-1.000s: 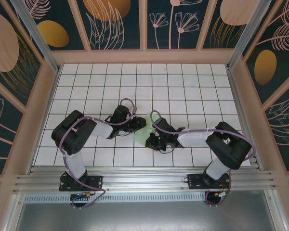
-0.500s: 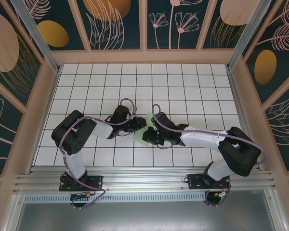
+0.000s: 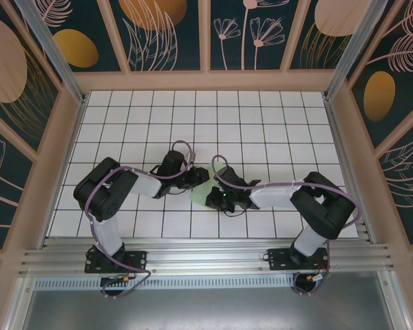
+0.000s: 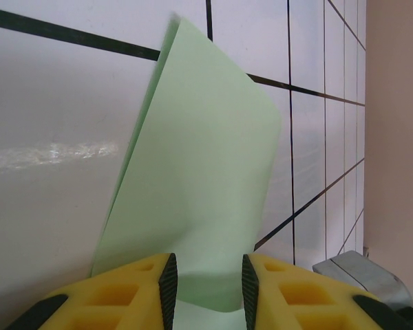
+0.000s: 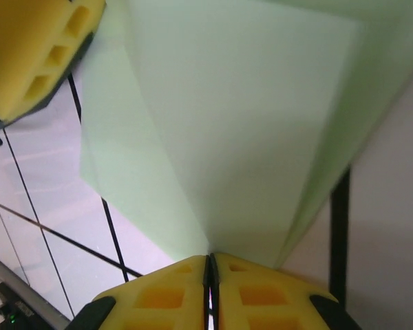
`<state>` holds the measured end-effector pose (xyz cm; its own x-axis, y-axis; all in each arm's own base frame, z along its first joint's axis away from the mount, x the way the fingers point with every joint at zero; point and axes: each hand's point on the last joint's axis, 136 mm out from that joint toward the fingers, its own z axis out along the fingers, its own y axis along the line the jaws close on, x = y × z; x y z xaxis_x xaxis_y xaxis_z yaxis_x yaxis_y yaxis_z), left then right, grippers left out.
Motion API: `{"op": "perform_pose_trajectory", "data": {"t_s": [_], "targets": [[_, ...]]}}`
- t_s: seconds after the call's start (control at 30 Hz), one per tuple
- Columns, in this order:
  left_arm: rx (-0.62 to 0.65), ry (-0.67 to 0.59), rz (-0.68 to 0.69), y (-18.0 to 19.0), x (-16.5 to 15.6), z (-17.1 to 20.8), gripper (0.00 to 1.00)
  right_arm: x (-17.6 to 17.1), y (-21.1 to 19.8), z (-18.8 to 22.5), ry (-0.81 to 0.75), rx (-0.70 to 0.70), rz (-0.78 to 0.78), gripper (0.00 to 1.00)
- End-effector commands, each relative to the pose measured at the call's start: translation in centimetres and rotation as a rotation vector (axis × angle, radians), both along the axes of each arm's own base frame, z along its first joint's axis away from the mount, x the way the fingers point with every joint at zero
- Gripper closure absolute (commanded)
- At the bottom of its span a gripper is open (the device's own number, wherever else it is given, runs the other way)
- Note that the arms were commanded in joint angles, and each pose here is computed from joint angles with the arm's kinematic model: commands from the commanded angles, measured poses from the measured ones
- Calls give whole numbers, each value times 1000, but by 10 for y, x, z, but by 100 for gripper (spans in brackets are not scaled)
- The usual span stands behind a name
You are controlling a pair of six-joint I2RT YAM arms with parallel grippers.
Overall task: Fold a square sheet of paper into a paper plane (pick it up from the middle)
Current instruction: Fold the second fold of the triangle at the center of the table.
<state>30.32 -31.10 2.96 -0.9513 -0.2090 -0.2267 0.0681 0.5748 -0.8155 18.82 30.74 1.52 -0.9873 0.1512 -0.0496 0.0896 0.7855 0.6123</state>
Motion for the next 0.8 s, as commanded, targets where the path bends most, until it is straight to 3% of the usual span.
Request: {"op": "perform_pose_trajectory", "data": {"t_s": [0.0, 0.13, 0.27, 0.43, 0.5, 0.7, 0.77], "targets": [[110, 97, 10, 16, -17, -36, 65, -24, -24, -20, 92, -36, -16, 86], [81, 55, 18, 14, -12, -15, 62, -24, -30, -24, 83, -27, 5, 87], [49, -7, 28, 14, -9, 15, 49, -24, -34, -32, 78, -29, 64, 90], [5, -92, 54, 20, -9, 52, 44, -23, -37, -35, 60, -41, 158, 91], [-12, -107, 50, 20, -13, 59, 46, -21, -37, -35, 45, -45, 192, 91], [-63, -104, -7, 16, -28, 67, 66, -13, -42, -39, 38, -49, 242, 91], [-69, -97, 0, 18, -32, 65, 67, -11, -41, -38, 26, -50, 258, 91]]}}
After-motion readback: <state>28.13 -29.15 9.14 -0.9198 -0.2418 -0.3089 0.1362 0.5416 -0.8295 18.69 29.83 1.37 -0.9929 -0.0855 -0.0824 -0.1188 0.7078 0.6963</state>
